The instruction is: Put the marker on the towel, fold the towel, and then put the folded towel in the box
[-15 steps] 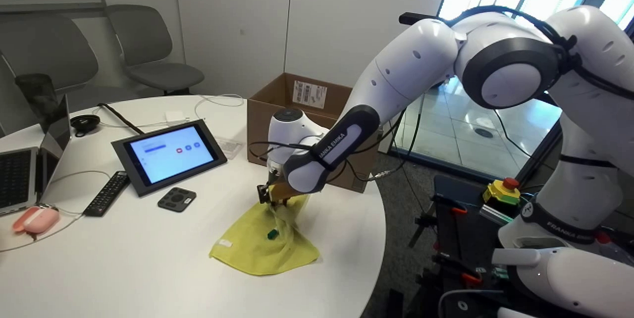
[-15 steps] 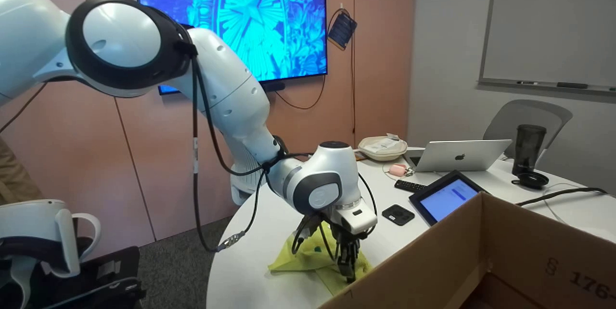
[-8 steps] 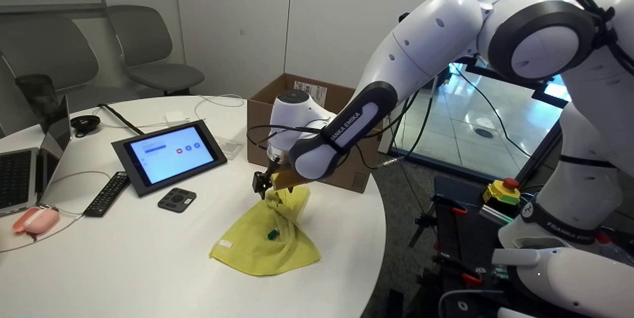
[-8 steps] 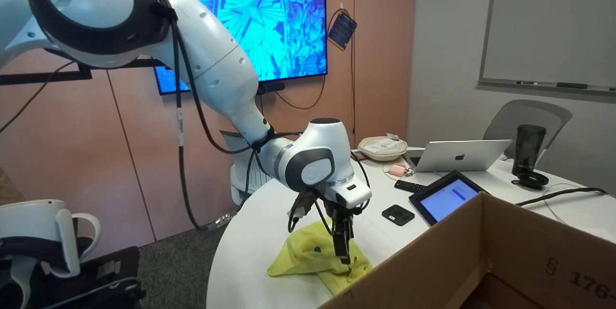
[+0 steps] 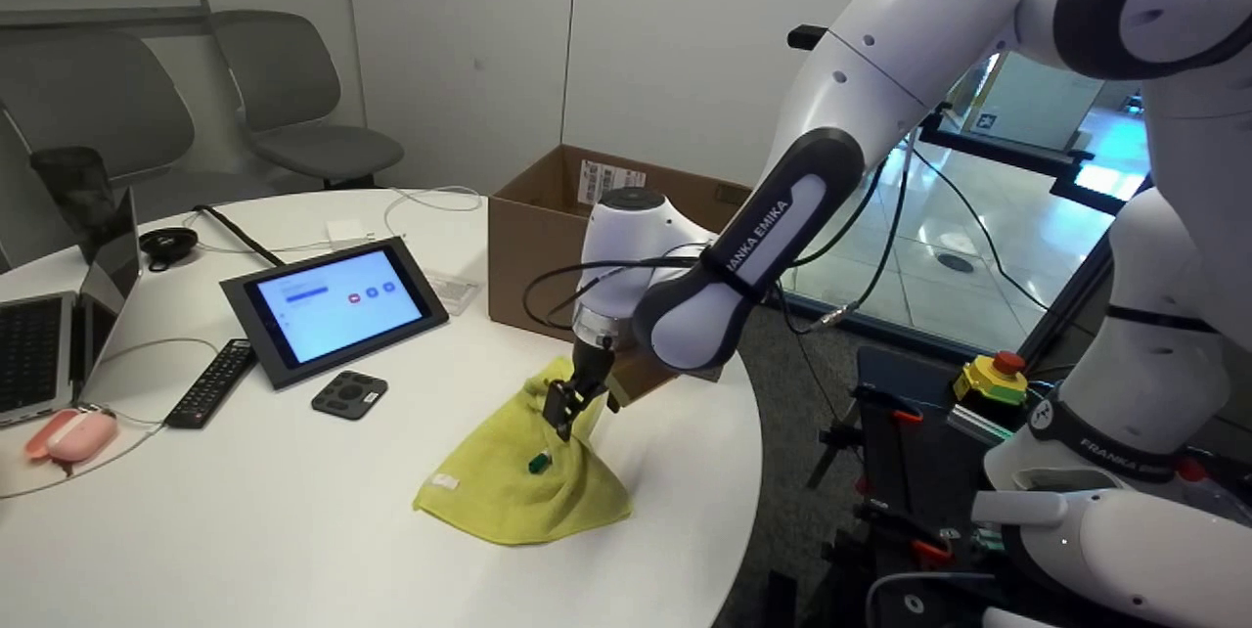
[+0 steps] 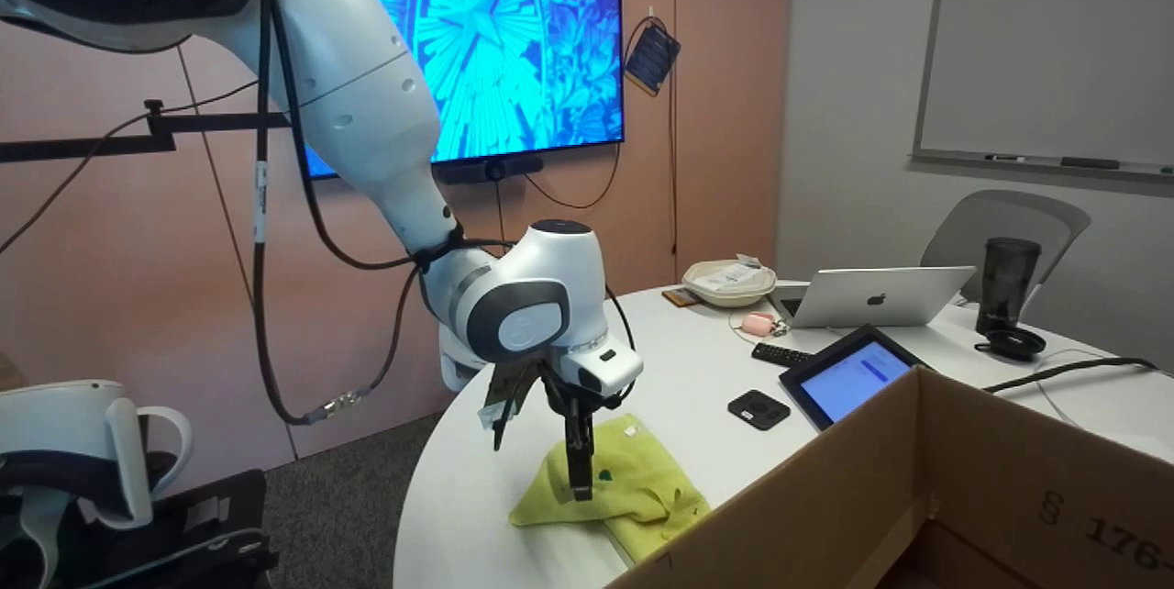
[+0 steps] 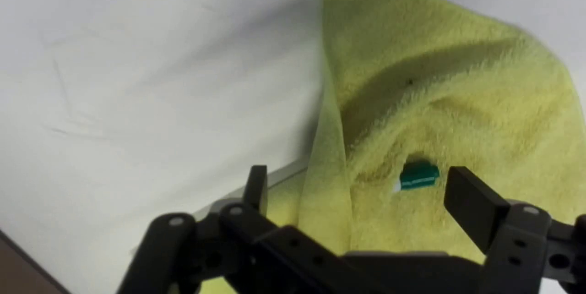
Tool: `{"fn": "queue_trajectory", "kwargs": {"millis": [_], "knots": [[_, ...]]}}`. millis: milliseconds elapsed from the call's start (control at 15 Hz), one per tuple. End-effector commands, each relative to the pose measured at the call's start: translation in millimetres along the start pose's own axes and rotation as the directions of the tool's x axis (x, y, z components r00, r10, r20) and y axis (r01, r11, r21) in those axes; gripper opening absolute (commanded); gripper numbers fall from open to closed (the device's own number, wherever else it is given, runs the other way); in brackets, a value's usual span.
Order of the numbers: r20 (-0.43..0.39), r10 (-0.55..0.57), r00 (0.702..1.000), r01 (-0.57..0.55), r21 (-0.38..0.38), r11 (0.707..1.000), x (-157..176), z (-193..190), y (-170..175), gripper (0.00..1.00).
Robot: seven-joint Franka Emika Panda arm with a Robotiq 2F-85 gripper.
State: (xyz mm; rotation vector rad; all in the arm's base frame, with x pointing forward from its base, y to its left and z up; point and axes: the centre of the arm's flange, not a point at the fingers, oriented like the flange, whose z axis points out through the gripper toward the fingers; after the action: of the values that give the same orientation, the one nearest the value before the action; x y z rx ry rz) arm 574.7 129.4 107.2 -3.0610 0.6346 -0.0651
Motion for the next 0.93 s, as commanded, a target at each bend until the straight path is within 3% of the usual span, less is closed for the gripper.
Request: {"fn": "queue_trajectory", "kwargs": {"millis": [0, 400, 867], "knots": [[0.039, -0.081, 0.996, 0.079, 0.046, 0.996, -35.3, 1.5, 9.4, 1.00], [0.080, -0.083, 0.993, 0.080, 0.047, 0.996, -59.5, 28.2, -19.5, 1.00], [0.069, -0.048, 0.996, 0.048, -0.001, 0.999, -59.5, 58.3, -17.2, 1.00]]}}
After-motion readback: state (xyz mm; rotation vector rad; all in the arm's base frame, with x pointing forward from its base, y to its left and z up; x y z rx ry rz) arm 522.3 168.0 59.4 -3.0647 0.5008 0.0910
